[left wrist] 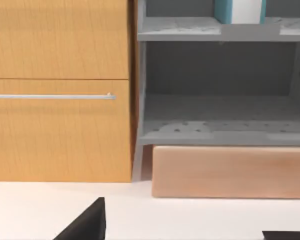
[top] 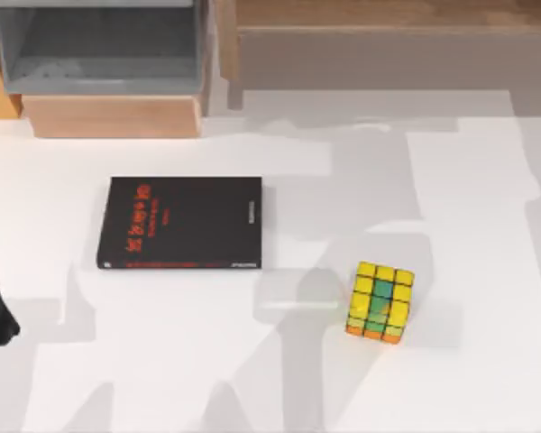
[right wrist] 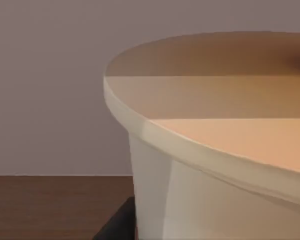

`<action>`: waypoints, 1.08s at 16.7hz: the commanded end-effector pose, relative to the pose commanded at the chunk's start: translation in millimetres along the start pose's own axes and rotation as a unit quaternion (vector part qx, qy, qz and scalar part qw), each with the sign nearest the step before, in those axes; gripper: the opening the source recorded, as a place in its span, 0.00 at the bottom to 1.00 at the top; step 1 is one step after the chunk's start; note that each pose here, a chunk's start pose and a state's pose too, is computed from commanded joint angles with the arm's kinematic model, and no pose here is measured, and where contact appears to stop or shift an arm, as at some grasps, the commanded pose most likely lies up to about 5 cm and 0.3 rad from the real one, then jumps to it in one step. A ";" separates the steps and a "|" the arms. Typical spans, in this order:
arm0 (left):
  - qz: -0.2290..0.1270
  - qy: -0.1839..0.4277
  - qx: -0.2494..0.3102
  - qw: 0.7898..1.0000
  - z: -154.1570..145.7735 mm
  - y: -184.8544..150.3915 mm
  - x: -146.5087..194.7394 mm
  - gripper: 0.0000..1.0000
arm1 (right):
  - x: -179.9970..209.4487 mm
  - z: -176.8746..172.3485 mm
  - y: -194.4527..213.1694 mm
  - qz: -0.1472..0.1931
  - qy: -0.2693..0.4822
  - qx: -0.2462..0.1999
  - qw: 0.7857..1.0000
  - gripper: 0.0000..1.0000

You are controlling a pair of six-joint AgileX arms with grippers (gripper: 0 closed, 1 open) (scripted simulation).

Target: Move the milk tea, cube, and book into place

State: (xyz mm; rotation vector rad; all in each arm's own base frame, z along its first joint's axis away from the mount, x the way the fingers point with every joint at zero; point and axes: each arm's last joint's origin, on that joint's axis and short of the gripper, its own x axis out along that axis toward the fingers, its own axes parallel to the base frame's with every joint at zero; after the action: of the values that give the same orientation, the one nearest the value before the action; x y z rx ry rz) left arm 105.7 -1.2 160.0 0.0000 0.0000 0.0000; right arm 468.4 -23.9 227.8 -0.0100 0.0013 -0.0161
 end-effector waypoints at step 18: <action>0.000 0.000 0.000 1.000 0.0 0.0 0.0 1.00 | -69.2 10.8 -0.7 0.000 -0.001 0.001 1.000 0.00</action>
State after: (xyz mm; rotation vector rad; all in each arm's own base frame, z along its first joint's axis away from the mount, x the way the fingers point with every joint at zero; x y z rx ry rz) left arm 105.7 -1.2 160.0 0.0000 0.0000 0.0000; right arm 399.2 -23.4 238.6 -0.0087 -0.0002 -0.0161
